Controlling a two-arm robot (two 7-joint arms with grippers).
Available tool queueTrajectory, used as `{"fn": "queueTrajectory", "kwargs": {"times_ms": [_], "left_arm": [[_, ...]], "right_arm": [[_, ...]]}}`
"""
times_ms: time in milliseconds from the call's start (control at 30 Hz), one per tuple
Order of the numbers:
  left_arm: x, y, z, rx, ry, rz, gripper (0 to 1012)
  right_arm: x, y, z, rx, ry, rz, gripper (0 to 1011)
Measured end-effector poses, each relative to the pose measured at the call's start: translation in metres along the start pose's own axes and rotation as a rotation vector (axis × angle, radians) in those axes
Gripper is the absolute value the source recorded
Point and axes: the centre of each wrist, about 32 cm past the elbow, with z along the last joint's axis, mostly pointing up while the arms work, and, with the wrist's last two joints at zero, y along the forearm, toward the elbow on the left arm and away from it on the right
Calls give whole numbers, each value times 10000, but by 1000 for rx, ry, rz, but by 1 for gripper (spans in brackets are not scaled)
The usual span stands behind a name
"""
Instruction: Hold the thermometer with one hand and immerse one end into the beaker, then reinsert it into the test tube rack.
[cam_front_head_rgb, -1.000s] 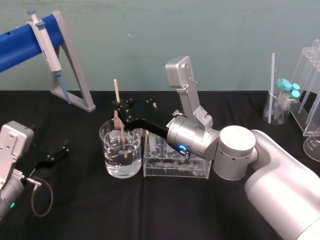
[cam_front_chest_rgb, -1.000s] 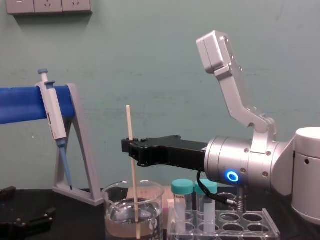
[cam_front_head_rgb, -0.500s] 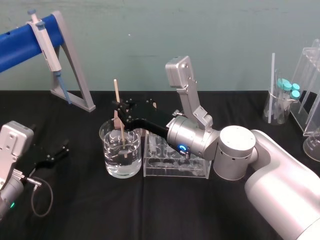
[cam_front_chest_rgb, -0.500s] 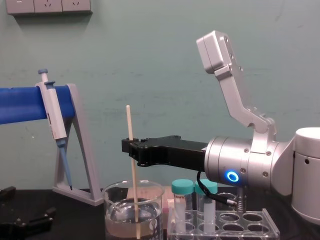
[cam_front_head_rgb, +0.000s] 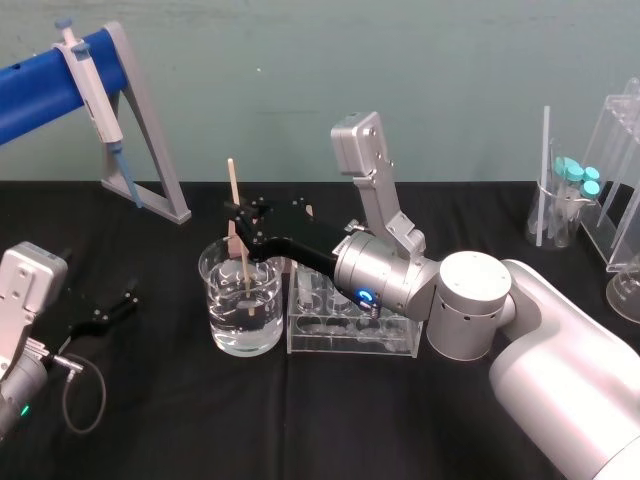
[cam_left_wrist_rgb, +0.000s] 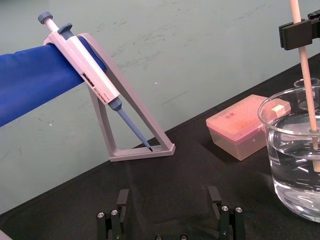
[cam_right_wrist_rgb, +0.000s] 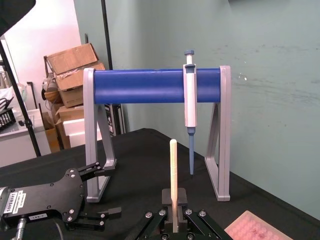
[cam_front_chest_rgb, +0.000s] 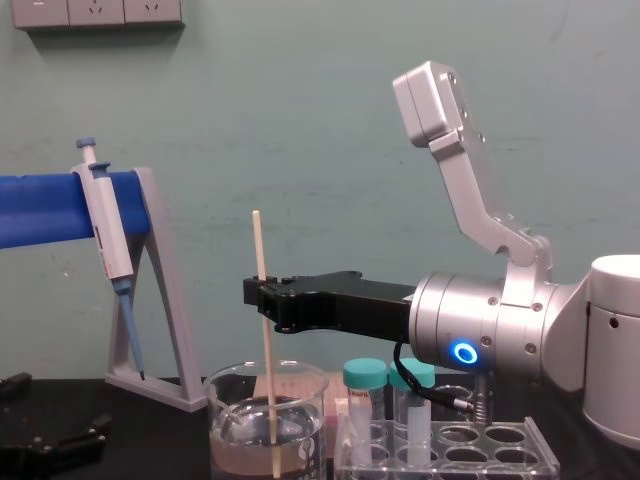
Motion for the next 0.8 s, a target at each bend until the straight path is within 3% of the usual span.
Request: {"fn": "queueTrajectory", "kwargs": {"times_ms": [800], "left_arm": [[0, 0, 0, 0, 0, 0, 1004]], "right_arm": [[0, 0, 0, 0, 0, 0, 53]]}}
